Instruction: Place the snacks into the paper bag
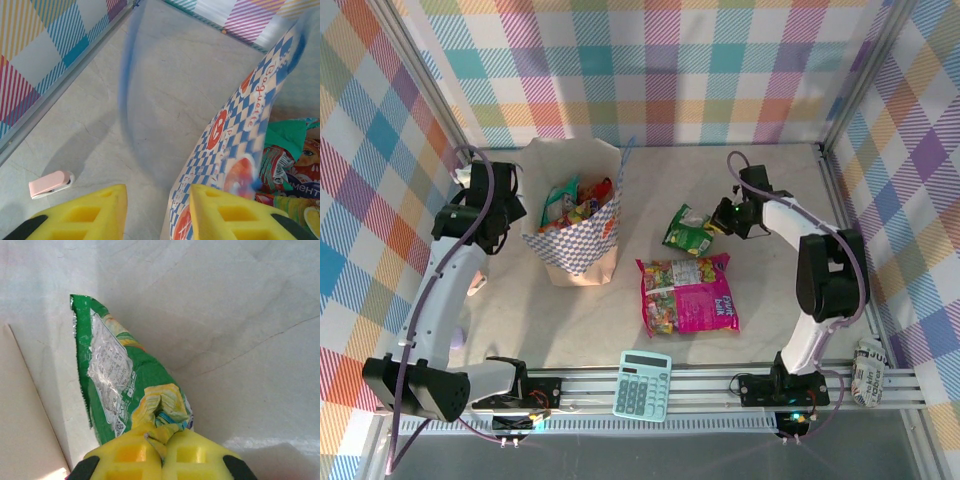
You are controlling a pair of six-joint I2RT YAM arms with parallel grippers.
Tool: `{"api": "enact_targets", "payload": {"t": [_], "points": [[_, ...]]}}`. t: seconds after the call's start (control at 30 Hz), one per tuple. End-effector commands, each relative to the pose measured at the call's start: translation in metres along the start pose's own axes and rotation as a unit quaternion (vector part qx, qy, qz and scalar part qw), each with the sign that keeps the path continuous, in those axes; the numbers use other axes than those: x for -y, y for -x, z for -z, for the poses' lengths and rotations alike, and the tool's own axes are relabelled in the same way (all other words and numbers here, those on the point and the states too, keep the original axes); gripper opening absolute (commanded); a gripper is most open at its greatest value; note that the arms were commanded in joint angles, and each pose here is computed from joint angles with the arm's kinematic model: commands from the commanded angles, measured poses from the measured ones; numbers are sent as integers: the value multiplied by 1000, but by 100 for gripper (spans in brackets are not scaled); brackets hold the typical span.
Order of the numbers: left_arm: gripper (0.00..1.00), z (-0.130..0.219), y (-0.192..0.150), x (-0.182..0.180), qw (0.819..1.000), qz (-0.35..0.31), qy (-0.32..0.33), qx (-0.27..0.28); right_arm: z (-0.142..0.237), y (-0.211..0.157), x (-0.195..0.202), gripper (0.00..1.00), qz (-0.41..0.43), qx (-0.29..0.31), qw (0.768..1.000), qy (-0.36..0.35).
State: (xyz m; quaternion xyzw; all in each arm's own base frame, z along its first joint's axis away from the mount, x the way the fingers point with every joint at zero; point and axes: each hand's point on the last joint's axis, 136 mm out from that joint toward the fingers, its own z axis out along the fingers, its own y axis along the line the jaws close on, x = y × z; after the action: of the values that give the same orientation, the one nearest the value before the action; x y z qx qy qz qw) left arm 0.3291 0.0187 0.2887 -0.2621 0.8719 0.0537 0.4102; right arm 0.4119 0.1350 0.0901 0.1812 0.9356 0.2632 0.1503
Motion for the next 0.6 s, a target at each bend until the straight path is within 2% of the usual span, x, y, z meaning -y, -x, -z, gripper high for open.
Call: {"api": "enact_targets", "payload": {"t": [0.0,0.3,0.57], "points": [[38,9,-1,-1,1000,-10,-6,3,28,11,-23,0,24,28,999,19],[40,7,4,13,999,-5,-33,2,74,17,-48,0,45,60,996,39],[51,12,6,38,995,-13,-101,-4,127,22,-70,0,65,110,991,51]]}}
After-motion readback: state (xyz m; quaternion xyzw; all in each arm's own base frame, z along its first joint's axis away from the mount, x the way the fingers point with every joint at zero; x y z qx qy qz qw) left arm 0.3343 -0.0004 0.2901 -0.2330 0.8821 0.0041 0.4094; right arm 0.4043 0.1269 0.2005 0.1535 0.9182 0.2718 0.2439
